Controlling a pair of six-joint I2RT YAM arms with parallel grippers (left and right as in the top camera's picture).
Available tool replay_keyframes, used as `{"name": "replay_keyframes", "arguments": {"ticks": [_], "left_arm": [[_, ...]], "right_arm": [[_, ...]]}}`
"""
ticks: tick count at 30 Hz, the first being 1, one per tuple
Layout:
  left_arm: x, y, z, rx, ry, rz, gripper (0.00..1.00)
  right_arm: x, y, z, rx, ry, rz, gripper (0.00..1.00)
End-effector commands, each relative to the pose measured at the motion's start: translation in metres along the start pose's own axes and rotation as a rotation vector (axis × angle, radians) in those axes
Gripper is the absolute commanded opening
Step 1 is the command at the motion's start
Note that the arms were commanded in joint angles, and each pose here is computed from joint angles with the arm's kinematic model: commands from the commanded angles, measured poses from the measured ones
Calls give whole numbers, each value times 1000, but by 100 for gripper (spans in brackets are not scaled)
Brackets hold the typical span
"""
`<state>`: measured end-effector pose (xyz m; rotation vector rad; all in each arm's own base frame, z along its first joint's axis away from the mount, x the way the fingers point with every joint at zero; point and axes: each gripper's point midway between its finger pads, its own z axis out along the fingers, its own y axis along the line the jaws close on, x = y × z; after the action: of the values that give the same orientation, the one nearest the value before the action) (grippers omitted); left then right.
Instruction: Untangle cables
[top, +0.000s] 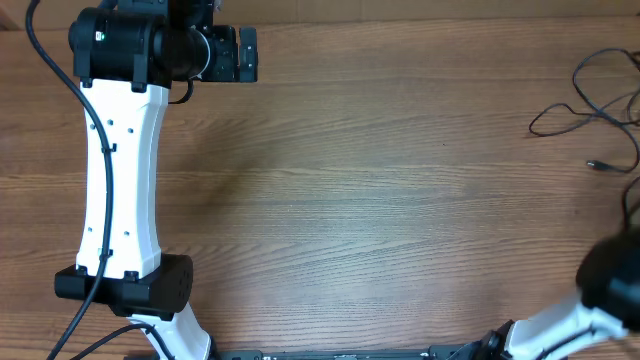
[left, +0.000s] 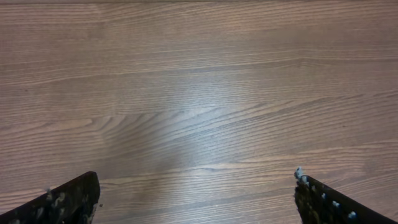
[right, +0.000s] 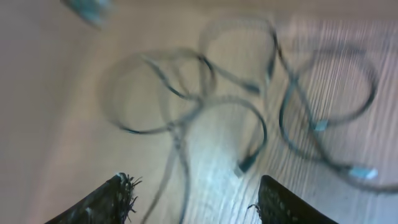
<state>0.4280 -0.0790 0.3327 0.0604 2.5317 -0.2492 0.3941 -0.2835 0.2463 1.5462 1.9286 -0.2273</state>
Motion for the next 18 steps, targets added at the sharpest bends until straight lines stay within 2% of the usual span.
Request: {"name": "replay_keyframes", "arguments": {"ticks": [1,3,5,6,7,10,12,13,14,16,18], "left_arm": [[-1,-4,5,10,1,25,100],[-3,-4,5,12,-7,26,100],[-6,-5,5,13,-16,27,99],[-6,-5,5,14,-20,27,100],[-7,-5,5,14,-22,28,100],[-7,-5,5,14,-23,28,100],[-7,-5,5,14,-24,28,100],[-7,-5,5,14,-24,29,100],[-7,-5,5,14,-22,33,100],[-6,-5,5,13,-17,35,100],[-4,-4,5,12,-9,35,100]], "right_arm": [[-42,31,-143,-288,-227,-218,64],[-41,45,-208,-472,-315,-374,64],[-44,41,-258,-554,-412,-426,65],[-46,33,-280,-572,-453,-417,95],[-48,23,-296,-570,-486,-405,100],[-38,-4,-344,-614,-544,-393,98],[-29,-11,-373,-677,-589,-439,78],[-21,-9,-387,-722,-615,-507,79],[-9,-7,-405,-790,-652,-620,100],[15,-6,-436,-907,-713,-787,100],[24,-12,-453,-952,-744,-803,100]]}}
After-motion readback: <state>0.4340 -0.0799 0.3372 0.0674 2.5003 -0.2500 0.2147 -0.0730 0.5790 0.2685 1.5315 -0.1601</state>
